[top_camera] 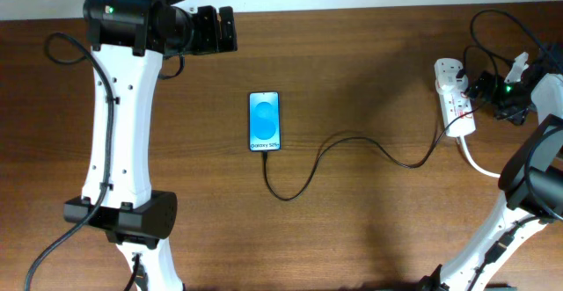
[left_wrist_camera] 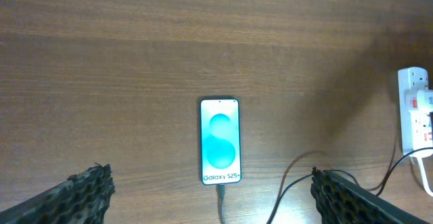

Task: Plug charger to phone and switch on socket

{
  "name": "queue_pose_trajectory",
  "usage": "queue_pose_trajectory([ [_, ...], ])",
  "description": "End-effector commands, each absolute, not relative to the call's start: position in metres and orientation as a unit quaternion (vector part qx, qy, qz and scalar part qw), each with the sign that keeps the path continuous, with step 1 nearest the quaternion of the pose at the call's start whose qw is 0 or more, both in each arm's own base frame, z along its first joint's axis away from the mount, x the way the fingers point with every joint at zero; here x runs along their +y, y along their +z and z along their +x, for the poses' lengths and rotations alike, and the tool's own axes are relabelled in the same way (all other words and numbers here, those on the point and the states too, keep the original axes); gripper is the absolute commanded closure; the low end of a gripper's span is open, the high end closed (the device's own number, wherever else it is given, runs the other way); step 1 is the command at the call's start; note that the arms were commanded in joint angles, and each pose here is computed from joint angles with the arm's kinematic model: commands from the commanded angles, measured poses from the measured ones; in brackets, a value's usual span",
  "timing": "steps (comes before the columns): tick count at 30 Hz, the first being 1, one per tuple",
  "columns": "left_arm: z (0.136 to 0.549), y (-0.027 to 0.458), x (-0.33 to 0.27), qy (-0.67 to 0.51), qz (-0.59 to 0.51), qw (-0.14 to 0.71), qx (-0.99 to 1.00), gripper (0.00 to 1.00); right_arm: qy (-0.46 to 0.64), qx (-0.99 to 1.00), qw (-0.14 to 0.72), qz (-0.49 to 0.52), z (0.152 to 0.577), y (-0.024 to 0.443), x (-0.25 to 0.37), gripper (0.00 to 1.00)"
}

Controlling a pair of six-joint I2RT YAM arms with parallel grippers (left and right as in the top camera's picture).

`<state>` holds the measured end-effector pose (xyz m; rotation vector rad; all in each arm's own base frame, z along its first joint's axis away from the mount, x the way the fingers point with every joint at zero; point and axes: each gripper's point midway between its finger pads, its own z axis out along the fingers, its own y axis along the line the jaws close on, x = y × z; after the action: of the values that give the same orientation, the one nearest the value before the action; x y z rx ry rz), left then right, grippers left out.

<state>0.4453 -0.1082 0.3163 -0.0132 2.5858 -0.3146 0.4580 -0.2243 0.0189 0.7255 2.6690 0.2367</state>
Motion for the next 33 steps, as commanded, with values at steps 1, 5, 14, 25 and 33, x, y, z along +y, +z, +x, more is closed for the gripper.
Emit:
queue_pose_trajectory([
  [1,0.443,0.323,-0.103,-0.111,-0.005,0.275,0.955,0.01,0.087,0.949,0.163,0.254,0.458,0.007,-0.215,0.01],
  [5,0.443,0.323,-0.103,-0.111,-0.005,0.275,0.955,0.0,0.093,0.951,0.153,0.252,0.455,0.006,-0.209,0.01],
  [14,0.443,0.323,-0.103,-0.111,-0.005,0.275,0.955,0.01,0.103,0.961,0.108,0.234,0.451,-0.018,-0.18,0.01],
  [25,0.443,0.323,-0.103,-0.111,-0.005,0.275,0.955,0.01,0.086,0.927,0.148,0.333,0.453,-0.005,-0.233,0.02],
  [33,0.443,0.323,-0.103,-0.111,-0.005,0.275,0.955,0.01,0.093,0.943,0.115,0.297,0.449,-0.017,-0.2,0.01],
])
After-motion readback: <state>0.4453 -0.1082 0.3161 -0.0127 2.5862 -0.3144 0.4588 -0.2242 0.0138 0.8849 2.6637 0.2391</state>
